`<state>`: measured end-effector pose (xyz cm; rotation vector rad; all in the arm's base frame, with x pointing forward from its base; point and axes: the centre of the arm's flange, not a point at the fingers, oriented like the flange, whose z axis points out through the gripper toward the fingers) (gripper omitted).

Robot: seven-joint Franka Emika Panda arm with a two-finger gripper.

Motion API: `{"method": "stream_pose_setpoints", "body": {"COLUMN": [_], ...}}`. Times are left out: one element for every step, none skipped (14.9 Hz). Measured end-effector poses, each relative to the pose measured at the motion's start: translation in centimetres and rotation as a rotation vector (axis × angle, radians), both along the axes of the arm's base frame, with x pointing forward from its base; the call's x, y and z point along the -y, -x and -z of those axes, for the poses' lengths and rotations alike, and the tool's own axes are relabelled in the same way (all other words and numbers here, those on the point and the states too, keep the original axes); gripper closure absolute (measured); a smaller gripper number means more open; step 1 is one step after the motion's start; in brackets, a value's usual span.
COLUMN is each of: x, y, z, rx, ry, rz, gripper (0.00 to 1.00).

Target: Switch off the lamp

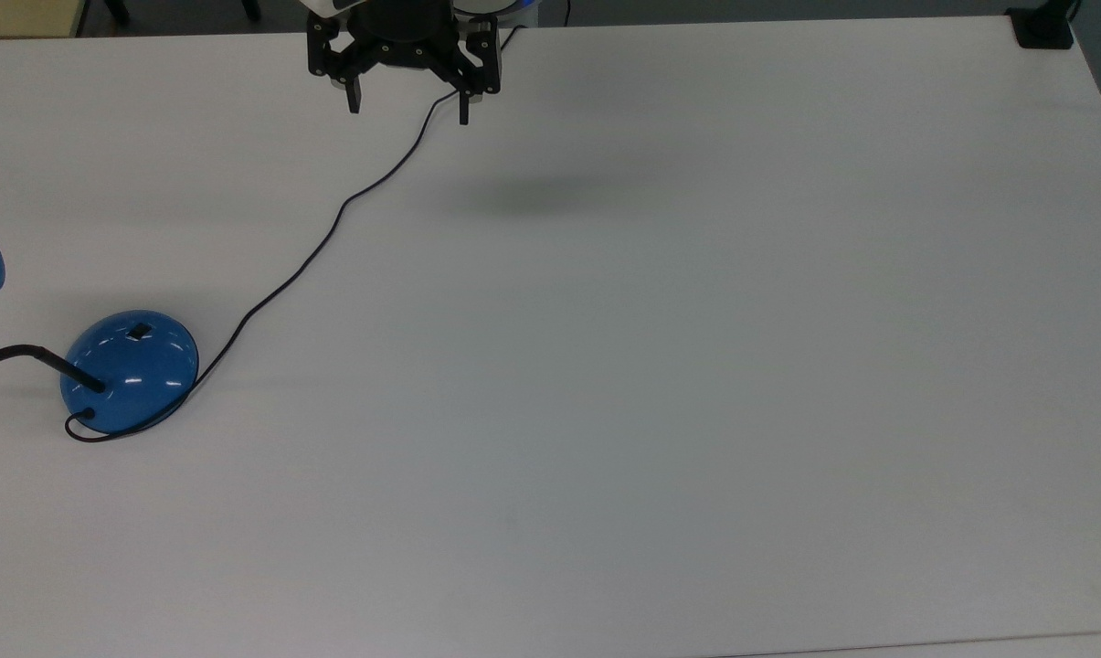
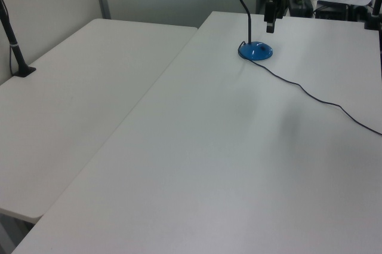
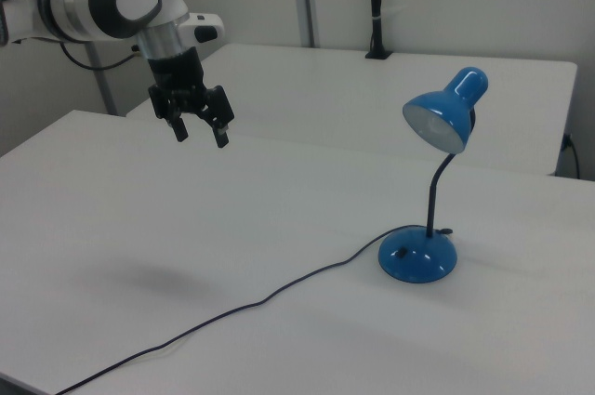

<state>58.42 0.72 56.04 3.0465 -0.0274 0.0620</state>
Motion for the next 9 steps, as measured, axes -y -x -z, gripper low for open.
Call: {"method": "stream_pose_setpoints", "body": {"x": [0.1, 0.4, 0.9, 1.4, 1.6, 1.7, 1.7, 1.7, 1.7], "y": [0.0, 0.0, 0.0, 0.2, 0.3, 0.4, 0.4, 0.4, 0.4], "z": [-0.2, -0.7, -1.3, -1.8, -2.1, -2.2, -2.3, -2.3, -2.3], "rx": [0.004, 0.013, 0.016, 0.013, 0.007, 0.003, 0.004, 0.004, 0.004], "ry": [0.0, 0.0, 0.0, 0.0, 0.001, 0.001, 0.001, 0.001, 0.001], "rz": [0.005, 0.012, 0.022, 0.031, 0.035, 0.038, 0.038, 0.038, 0.038], "gripper": [0.0, 0.0, 0.0, 0.0, 0.0, 0.0, 0.0, 0.0, 0.0]}}
